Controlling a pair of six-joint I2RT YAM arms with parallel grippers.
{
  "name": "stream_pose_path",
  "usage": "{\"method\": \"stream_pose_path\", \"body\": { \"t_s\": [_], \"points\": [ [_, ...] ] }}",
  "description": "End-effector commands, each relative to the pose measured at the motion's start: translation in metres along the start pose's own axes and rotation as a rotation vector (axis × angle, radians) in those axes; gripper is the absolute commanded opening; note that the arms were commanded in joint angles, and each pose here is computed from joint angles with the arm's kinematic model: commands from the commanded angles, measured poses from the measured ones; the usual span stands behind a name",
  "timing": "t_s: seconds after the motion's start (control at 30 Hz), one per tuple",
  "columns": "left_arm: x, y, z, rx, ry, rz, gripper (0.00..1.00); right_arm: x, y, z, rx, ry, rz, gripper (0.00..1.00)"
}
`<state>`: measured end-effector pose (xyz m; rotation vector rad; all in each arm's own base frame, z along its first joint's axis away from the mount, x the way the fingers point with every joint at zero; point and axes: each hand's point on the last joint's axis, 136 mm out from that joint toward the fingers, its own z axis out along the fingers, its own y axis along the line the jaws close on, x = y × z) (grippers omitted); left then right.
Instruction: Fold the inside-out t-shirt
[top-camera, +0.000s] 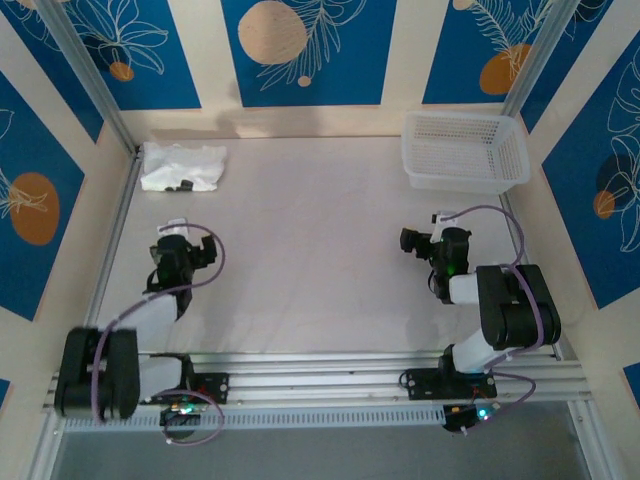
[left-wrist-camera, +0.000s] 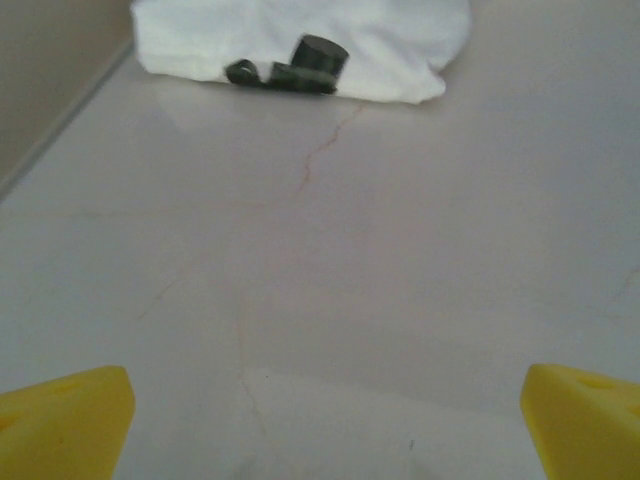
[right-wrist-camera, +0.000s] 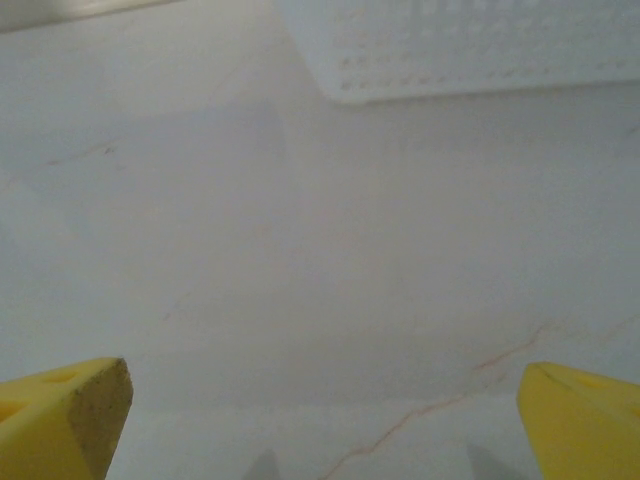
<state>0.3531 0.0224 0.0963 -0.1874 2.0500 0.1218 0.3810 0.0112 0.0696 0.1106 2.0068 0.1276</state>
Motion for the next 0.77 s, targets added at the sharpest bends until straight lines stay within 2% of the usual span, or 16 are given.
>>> {"method": "stream_pose_path", "body": {
  "t_s": [0.0, 0.07, 0.1, 0.13, 0.2, 0.23, 0.27, 0.73],
  "points": [
    [-0.035, -0.018, 0.012, 0.143, -0.117, 0.021, 0.99, -0.028, 0.002, 0.002, 0.031, -0.093, -0.043, 0.99],
    [-0.021, -0.021, 0.013, 0.181, -0.2, 0.013, 0.99, -0.029, 0.002, 0.0, 0.02, -0.097, -0.036, 0.99],
    [-0.01, -0.033, 0.014, 0.237, -0.206, 0.059, 0.99, -0.029, 0.001, 0.001, 0.021, -0.099, -0.038, 0.99],
    [-0.014, -0.035, 0.02, 0.235, -0.229, 0.057, 0.99, -0.028, 0.002, 0.001, 0.024, -0.088, -0.041, 0.99],
    [-0.008, -0.044, 0.033, 0.234, -0.09, 0.115, 0.99, -0.029, 0.003, 0.002, 0.017, -0.091, -0.041, 0.99],
    [-0.01, -0.051, 0.034, 0.217, -0.126, 0.154, 0.99, -0.029, 0.003, 0.002, 0.015, -0.087, -0.039, 0.99],
    [-0.008, -0.053, 0.034, 0.212, -0.111, 0.168, 0.99, -0.029, 0.003, 0.002, 0.014, -0.089, -0.039, 0.99],
    [-0.009, -0.056, 0.033, 0.232, -0.104, 0.174, 0.99, -0.028, 0.005, 0.002, 0.002, -0.086, -0.049, 0.99]
  ]
}}
